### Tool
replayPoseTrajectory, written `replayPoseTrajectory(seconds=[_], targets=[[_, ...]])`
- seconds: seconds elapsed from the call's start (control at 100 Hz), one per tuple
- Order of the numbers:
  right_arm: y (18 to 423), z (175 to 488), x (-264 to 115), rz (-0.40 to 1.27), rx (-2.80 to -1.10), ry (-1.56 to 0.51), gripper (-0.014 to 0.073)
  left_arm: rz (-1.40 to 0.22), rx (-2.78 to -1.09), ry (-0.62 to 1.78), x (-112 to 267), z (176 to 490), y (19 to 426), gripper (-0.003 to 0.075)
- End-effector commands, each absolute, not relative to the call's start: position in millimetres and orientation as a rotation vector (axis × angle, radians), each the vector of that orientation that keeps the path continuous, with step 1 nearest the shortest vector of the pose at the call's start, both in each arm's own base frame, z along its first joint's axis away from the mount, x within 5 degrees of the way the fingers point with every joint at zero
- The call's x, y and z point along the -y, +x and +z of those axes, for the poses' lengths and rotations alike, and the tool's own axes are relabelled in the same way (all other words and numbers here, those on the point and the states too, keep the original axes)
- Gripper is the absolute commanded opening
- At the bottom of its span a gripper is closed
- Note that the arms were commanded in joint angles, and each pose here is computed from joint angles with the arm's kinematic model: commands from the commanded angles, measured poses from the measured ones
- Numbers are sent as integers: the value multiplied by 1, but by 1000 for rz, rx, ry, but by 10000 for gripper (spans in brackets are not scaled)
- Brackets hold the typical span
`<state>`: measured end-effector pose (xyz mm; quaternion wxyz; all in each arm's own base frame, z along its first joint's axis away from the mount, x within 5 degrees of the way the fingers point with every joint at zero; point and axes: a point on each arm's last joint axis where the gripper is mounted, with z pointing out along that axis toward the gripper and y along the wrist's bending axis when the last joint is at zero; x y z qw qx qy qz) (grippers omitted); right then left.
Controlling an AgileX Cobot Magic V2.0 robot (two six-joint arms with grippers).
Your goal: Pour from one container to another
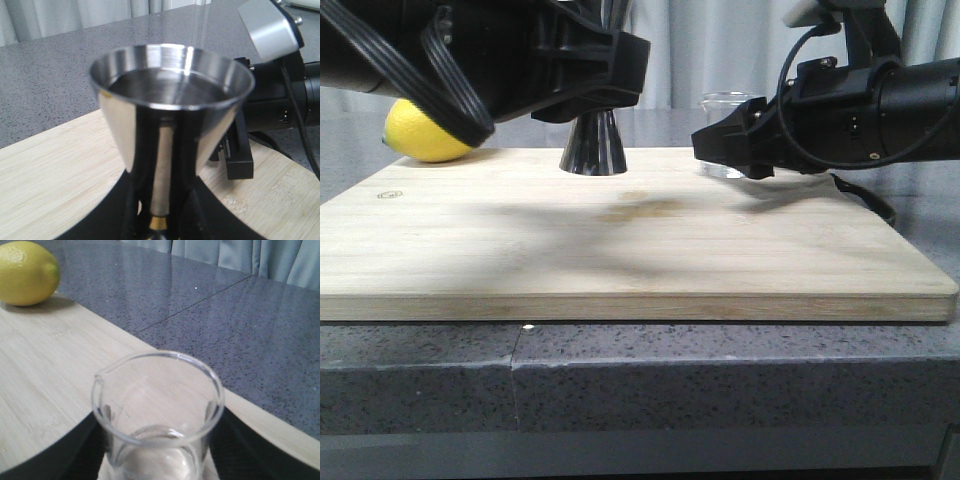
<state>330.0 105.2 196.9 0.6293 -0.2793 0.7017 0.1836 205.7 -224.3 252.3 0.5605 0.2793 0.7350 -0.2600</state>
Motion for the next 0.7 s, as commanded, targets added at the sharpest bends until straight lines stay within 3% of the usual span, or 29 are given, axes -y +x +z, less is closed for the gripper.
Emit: replayPoseTrajectory(seconds=[0.0,0.13,0.36,0.69], targets=[[333,224,-103,430,-1474,-566,489,-660,-1574,600,226,283,205,-20],[334,230,-101,446,-1430,-517,561,-660,-1574,600,226,283,205,-19],[324,257,-101,457,-1308,-515,565,-660,-1555,587,225,285,206,-20],[292,328,-95,415,-1088,-514,564,-595,-1553,506,205,286,225,-19]])
